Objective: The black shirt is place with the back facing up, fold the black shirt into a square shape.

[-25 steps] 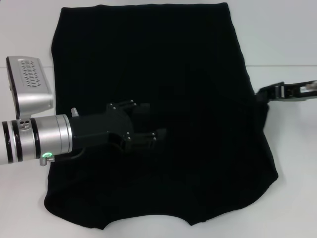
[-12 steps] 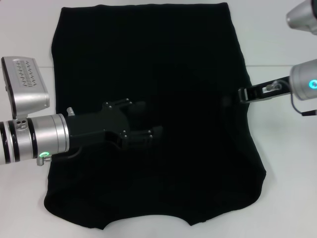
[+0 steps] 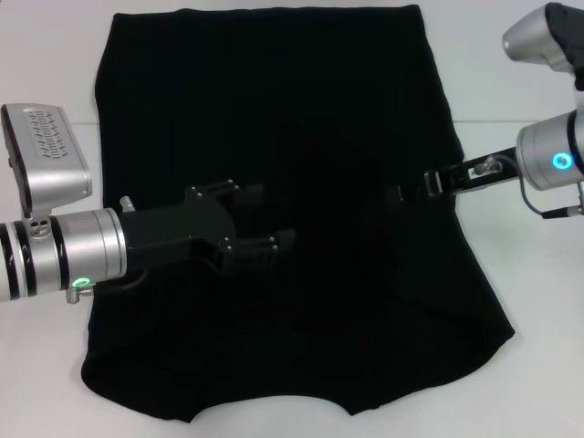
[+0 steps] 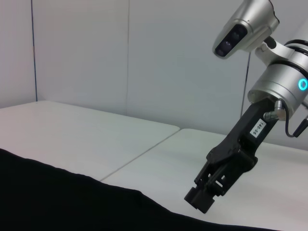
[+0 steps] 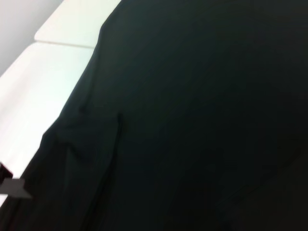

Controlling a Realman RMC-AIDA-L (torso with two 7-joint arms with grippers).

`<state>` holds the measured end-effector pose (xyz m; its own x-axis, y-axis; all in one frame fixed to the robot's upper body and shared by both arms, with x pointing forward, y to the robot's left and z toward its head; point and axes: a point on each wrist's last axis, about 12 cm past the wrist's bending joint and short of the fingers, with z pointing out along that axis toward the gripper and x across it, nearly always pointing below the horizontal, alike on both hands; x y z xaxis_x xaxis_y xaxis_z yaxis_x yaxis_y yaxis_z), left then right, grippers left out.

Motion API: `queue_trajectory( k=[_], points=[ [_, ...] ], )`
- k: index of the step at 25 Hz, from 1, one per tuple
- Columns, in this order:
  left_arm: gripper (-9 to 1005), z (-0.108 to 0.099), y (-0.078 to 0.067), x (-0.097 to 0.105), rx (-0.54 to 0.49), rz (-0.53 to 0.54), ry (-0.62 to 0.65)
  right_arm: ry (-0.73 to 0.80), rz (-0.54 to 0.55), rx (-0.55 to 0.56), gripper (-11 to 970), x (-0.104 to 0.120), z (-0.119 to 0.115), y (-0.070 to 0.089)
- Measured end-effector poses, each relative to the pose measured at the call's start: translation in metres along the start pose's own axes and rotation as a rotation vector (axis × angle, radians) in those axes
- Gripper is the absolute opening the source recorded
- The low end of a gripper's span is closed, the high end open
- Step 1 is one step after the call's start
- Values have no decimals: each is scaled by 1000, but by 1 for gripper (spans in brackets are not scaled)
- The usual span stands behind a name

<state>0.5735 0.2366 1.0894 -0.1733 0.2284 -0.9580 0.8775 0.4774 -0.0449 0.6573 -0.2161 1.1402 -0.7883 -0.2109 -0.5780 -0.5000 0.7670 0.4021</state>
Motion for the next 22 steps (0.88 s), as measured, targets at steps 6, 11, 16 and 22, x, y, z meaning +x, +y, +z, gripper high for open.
queue_trajectory(
  k=[6,11,16,22],
  points=[
    [828,-3,2,0,-22,-8,-7,-38,49,6,436,3,-8,-11],
    [828,-11,6,-1,-39,-74,-25,-100,58,-43,566,12,-14,-17],
    [827,-37,6,-1,-34,-173,-1,-205,9,-150,731,29,-16,-16],
    [827,-77,5,3,-89,-303,115,-283,-39,-188,917,40,-12,-12]
  ],
)
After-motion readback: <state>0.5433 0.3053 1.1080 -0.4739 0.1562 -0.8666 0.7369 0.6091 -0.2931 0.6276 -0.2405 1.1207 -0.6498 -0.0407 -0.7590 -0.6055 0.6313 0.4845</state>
